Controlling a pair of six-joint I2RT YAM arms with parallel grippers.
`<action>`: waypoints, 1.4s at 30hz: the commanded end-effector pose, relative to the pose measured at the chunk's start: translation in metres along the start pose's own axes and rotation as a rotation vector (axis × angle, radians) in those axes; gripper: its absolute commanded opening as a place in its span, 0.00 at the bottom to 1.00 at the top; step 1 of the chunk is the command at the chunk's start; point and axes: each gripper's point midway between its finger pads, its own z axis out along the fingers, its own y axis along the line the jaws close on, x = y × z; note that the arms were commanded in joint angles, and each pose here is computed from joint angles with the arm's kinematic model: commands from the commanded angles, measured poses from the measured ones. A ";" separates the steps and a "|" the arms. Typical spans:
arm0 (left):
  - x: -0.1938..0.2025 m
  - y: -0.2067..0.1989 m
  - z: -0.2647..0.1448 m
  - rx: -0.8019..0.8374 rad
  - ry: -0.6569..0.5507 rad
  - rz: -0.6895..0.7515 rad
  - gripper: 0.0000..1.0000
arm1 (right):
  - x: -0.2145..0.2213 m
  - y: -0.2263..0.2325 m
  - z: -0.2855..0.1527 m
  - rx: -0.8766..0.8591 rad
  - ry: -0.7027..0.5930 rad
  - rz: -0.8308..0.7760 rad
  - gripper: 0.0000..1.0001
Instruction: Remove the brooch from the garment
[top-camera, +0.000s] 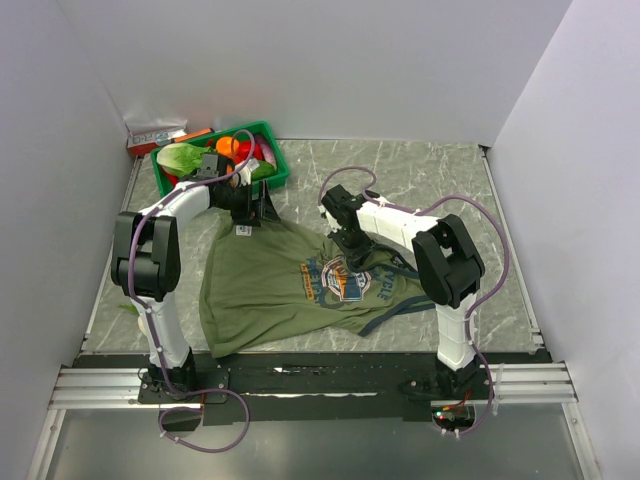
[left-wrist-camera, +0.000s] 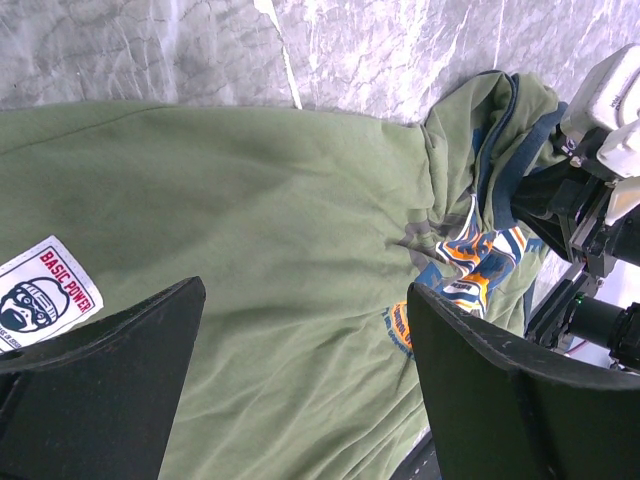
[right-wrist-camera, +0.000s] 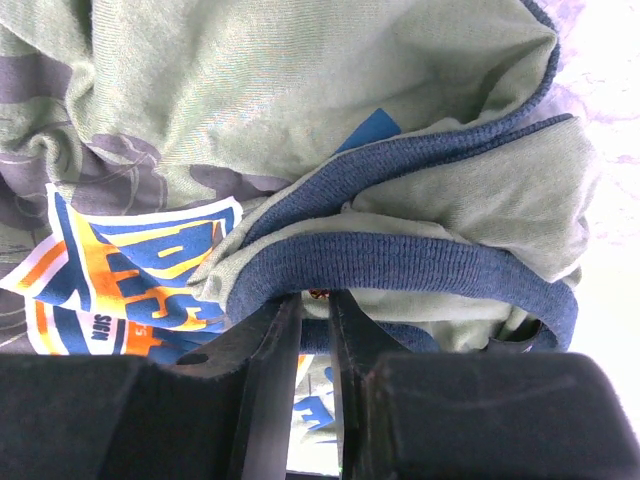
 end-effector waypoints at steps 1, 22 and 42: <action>-0.014 -0.009 -0.005 0.031 -0.027 0.019 0.89 | 0.000 -0.001 -0.004 0.021 0.000 0.007 0.25; -0.015 -0.006 -0.004 0.027 -0.024 0.015 0.89 | 0.010 0.000 0.002 0.021 0.037 0.011 0.22; -0.016 -0.002 -0.003 0.023 -0.022 0.007 0.89 | 0.009 -0.001 0.012 0.027 0.051 -0.018 0.18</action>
